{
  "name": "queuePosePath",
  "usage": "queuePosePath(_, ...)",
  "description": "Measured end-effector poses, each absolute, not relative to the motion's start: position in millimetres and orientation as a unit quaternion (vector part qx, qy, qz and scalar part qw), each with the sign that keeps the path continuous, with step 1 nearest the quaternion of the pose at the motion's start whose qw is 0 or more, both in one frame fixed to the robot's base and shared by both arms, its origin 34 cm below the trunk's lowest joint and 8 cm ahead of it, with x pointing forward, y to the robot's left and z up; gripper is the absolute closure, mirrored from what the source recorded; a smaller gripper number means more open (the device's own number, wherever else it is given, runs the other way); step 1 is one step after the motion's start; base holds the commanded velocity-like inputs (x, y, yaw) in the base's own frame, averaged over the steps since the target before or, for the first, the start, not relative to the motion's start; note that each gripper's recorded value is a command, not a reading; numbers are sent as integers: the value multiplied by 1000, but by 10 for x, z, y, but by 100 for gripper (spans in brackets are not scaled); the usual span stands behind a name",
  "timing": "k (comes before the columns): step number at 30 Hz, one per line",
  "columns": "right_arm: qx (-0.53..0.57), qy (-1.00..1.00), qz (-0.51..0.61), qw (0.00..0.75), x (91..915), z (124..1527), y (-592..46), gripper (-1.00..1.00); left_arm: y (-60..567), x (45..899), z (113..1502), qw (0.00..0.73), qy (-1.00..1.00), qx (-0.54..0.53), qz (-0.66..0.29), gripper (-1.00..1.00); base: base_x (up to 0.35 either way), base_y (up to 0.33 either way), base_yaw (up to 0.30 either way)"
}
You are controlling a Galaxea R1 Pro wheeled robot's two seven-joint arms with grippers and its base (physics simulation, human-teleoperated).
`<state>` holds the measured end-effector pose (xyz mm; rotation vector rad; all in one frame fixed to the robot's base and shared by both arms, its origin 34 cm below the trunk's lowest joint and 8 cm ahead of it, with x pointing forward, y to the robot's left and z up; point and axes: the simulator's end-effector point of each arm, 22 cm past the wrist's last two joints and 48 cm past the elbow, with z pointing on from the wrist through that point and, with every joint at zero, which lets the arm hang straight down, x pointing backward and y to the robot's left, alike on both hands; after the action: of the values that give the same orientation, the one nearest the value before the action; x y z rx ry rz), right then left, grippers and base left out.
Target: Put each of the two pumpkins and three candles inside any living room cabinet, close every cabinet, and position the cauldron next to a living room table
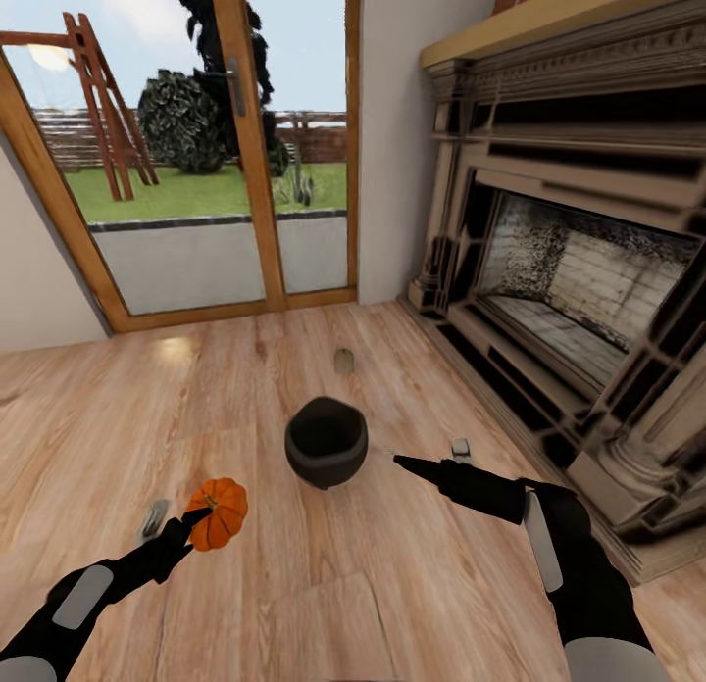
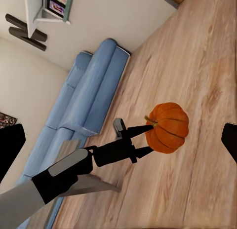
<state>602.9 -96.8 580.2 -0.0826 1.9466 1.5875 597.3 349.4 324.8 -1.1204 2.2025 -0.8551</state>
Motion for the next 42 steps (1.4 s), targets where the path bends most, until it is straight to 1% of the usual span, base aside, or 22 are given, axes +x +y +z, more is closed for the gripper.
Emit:
queuePosePath(14,-27,737,601,306,6092,6022,-971,-100,3492,6045,3508,261,812,-415,-318,100,-33,0,-31)
queuePosePath(19,-26,737,603,305,6118,6128,-970,-100,3494,6072,3617,261,812,-415,-318,100,-16,0,-175)
queuePosePath(22,-25,737,603,304,6135,6190,-970,-100,3493,6088,3680,261,812,-415,-318,100,-214,0,-207)
queuePosePath(28,-13,736,600,313,6210,6328,-1068,-100,3492,6116,3809,261,813,-414,-316,100,-238,0,-63)
queuePosePath(33,-6,734,600,318,6254,6448,-1124,-100,3485,6145,3923,260,811,-415,-318,100,-24,0,-150)
queuePosePath(42,-6,734,599,319,6301,6642,-1130,-100,3484,6189,4120,261,811,-415,-318,100,-1,0,-11)
